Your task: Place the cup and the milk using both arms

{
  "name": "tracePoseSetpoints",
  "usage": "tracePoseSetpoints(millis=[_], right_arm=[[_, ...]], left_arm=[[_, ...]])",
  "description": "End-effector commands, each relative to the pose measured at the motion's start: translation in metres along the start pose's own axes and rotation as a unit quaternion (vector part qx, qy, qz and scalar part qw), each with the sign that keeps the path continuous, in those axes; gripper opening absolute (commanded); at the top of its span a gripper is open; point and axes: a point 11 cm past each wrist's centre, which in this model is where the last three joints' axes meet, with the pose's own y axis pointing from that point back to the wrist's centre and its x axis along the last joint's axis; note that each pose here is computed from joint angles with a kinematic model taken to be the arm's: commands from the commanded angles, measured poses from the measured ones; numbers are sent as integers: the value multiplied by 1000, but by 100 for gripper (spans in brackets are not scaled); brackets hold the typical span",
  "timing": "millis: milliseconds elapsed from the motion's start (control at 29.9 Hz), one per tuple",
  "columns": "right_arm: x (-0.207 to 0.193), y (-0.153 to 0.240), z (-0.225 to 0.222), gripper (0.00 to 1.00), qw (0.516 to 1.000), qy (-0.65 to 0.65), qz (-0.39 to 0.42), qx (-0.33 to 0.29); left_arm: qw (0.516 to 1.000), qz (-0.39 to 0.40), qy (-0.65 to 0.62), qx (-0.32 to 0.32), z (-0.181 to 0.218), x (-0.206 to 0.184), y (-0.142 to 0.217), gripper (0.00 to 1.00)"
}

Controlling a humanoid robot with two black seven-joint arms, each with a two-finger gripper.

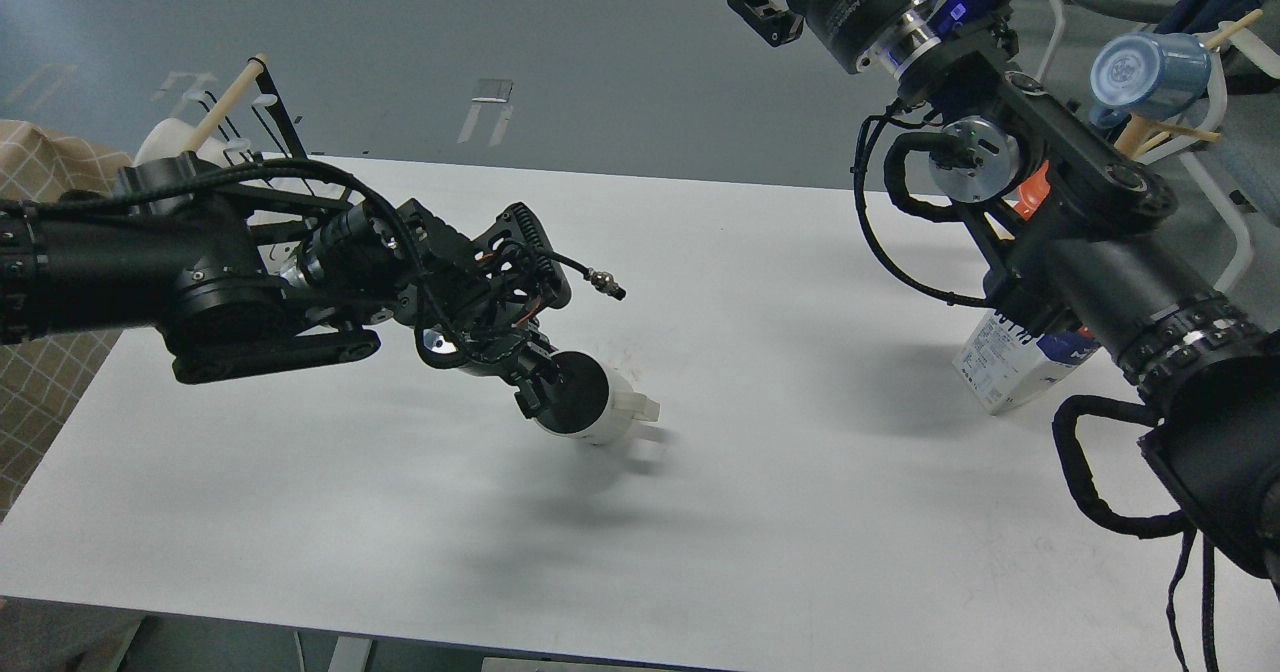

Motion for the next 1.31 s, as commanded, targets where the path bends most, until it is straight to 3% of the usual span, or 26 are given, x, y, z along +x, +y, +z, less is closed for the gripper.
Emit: tracePoseSetpoints(millis=[0, 469, 737, 1005, 1072, 1272], right_arm=[[-1, 0, 1, 100, 1000, -1, -2, 0], [-2, 3, 5, 100, 1000, -4, -3, -3], [1, 10, 16, 100, 1000, -9, 2, -13], [8, 21, 33, 100, 999, -10, 15, -30], [6, 22, 38, 100, 999, -4, 9, -40], [13, 26, 31, 100, 996, 47, -7, -70]], left_arm=[[1000, 2, -1, 2, -1, 2, 2, 48], [1000, 17, -13, 17, -10, 21, 17, 54], [998, 50, -3, 32, -22, 51, 47, 56], [990, 128, 27, 59, -54, 94, 120, 57], [980, 181, 59, 50, -60, 112, 141, 57], [944, 284, 160, 62, -101, 117, 201, 60]])
